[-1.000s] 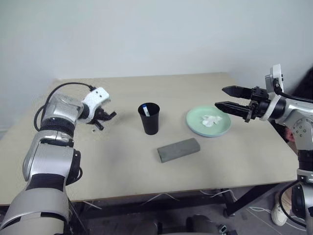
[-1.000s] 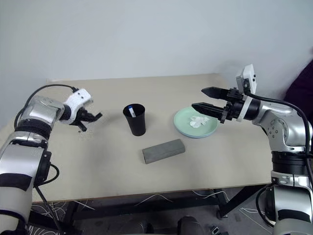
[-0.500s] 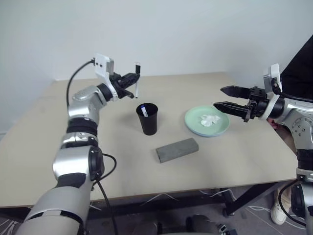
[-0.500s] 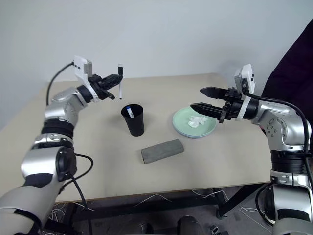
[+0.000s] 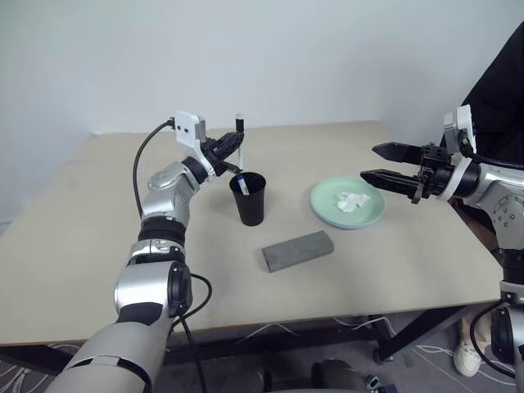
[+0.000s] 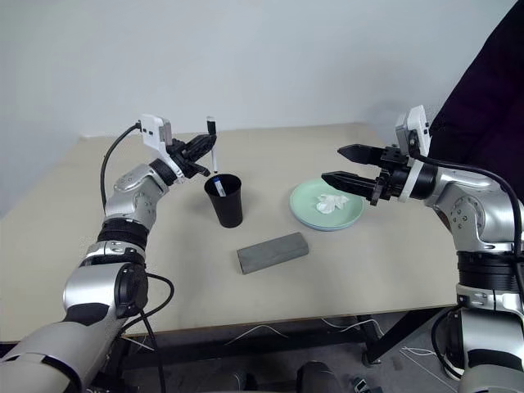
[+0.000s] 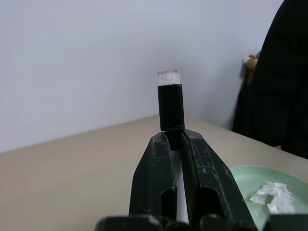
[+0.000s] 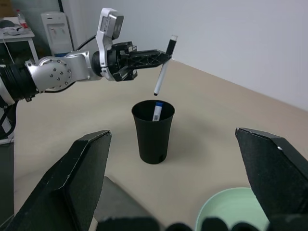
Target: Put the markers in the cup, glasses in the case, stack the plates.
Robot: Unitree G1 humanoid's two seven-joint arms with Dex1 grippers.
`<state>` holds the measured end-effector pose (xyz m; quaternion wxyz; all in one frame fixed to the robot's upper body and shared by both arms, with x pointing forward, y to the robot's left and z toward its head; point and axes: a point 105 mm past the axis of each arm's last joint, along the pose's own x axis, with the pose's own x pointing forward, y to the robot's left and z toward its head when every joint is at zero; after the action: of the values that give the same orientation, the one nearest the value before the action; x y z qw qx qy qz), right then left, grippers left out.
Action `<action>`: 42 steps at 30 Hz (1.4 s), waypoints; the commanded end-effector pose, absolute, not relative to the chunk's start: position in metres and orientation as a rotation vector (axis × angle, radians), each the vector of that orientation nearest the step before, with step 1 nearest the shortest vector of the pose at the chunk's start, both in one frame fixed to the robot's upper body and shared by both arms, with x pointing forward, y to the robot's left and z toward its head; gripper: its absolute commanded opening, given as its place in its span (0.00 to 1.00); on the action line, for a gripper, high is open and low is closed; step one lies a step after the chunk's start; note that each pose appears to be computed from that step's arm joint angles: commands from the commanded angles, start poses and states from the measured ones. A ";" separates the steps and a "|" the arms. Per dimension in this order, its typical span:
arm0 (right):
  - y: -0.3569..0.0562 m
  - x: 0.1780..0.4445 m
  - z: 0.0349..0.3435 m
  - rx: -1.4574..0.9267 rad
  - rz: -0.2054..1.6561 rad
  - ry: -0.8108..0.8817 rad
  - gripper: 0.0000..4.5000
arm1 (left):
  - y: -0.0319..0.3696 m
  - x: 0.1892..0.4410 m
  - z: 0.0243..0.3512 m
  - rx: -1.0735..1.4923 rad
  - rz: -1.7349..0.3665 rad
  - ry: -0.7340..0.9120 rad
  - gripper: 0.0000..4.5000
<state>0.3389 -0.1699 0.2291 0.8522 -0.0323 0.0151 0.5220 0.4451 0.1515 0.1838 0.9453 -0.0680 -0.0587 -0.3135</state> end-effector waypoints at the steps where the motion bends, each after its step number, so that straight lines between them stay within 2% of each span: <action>1: -0.172 0.337 0.248 -0.094 1.095 -0.029 1.00 | 0.151 0.443 0.200 -0.152 -0.644 -0.199 0.01; 13: -0.171 0.337 0.246 -0.091 1.100 -0.026 1.00 | 0.143 0.438 0.177 -0.097 -0.658 -0.170 0.01; 17: -0.172 0.336 0.246 -0.090 1.099 -0.024 1.00 | 0.141 0.436 0.171 -0.103 -0.666 -0.159 0.25; 26: -0.172 0.336 0.246 -0.088 1.098 -0.021 1.00 | 0.136 0.435 0.167 -0.109 -0.679 -0.150 0.95; 27: -0.172 0.336 0.246 -0.087 1.098 -0.021 1.00 | 0.136 0.435 0.168 -0.110 -0.679 -0.150 0.99; 35: -0.171 0.336 0.246 -0.088 1.100 -0.020 1.00 | 0.139 0.436 0.170 -0.110 -0.674 -0.154 0.99; 42: -0.171 0.337 0.245 -0.091 1.101 -0.015 1.00 | 0.165 0.422 0.209 -0.062 -0.726 -0.191 0.99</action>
<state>0.3389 -0.1701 0.2285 0.8525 -0.0304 0.0179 0.5216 0.4276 0.1575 0.1838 0.9349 -0.0423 -0.0610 -0.3470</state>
